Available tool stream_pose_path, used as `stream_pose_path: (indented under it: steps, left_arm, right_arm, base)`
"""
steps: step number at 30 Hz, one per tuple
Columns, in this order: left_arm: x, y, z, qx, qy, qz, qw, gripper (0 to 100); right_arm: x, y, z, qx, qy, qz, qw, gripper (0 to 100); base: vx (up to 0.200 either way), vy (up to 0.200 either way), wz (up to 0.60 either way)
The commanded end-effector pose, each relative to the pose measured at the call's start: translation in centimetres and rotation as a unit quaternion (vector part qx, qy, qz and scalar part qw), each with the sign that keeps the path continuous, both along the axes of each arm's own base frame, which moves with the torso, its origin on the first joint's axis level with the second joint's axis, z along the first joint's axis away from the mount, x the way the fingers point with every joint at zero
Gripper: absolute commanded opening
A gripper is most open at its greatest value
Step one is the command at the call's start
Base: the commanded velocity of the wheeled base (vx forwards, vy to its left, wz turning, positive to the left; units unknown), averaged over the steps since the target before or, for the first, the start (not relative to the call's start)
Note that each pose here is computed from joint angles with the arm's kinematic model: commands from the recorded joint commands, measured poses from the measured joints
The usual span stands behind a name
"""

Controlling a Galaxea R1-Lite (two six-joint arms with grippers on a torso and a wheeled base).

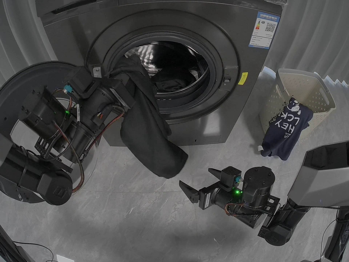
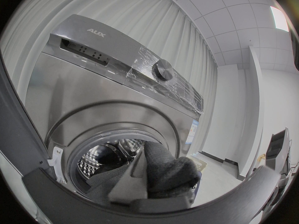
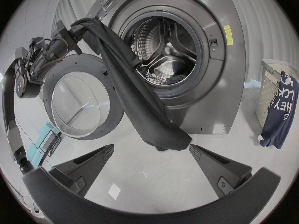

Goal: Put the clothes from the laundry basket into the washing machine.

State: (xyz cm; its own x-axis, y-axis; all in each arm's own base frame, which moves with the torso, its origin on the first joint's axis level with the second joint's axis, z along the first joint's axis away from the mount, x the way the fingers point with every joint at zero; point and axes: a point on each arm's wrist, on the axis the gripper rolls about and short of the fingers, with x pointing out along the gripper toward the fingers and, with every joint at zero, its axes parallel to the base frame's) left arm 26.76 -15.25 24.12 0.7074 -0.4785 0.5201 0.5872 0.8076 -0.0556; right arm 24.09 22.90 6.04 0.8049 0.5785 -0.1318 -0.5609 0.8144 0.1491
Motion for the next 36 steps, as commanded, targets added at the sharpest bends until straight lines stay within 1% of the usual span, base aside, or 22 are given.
stream_pose_path:
  steps: [1, 6, 12, 15, 19, 23, 27, 32, 36]
  left_arm:
    - [-0.1, 0.1, 0.8, -0.010, -0.012, 0.004, 0.9999, 0]
    - [-0.3, 0.1, 0.9, -0.010, -0.013, 0.003, 0.9999, 0]
    - [-0.5, 0.2, 1.1, -0.010, -0.016, 0.000, 0.9998, 0]
    - [-1.3, 0.2, 1.7, -0.013, -0.024, -0.009, 0.9996, 0]
    - [-1.7, 0.1, 2.1, -0.016, -0.030, -0.015, 0.9993, 0]
    - [-1.8, 0.1, 2.1, -0.017, -0.032, -0.016, 0.9992, 0]
    - [-2.1, 0.2, 2.3, -0.017, -0.034, -0.018, 0.9991, 0]
    - [-2.3, 0.0, 2.0, -0.014, -0.029, -0.023, 0.9992, 0]
    - [-2.3, 0.0, 1.9, -0.012, -0.029, -0.026, 0.9992, 0]
  right_arm:
    - [-0.3, -0.6, -1.2, -0.017, 0.020, -0.004, 0.9996, 100]
    - [0.6, 0.1, -0.5, 0.000, 0.003, -0.006, 1.0000, 100]
    - [1.9, 1.6, 1.4, 0.037, -0.037, -0.003, 0.9986, 100]
    - [2.7, 2.0, 2.0, 0.050, -0.052, -0.007, 0.9974, 100]
    - [4.1, 2.0, 2.4, 0.061, -0.066, -0.020, 0.9958, 100]
    - [4.9, 2.4, 2.6, 0.069, -0.076, -0.022, 0.9945, 100]
    - [6.9, 2.7, 3.0, 0.084, -0.096, -0.036, 0.9912, 100]
    - [8.8, 2.2, 4.2, 0.103, -0.121, -0.055, 0.9856, 100]
    - [9.5, 1.5, 4.6, 0.107, -0.129, -0.066, 0.9836, 100]
  base:
    - [0.000, 0.000, 0.00]
    - [0.000, 0.000, 0.00]
    - [0.000, 0.000, 0.00]
    - [0.000, 0.000, 0.00]
    - [0.000, 0.000, 0.00]
    - [0.000, 0.000, 0.00]
    - [0.000, 0.000, 0.00]
    - [0.000, 0.000, 0.00]
    - [0.000, 0.000, 0.00]
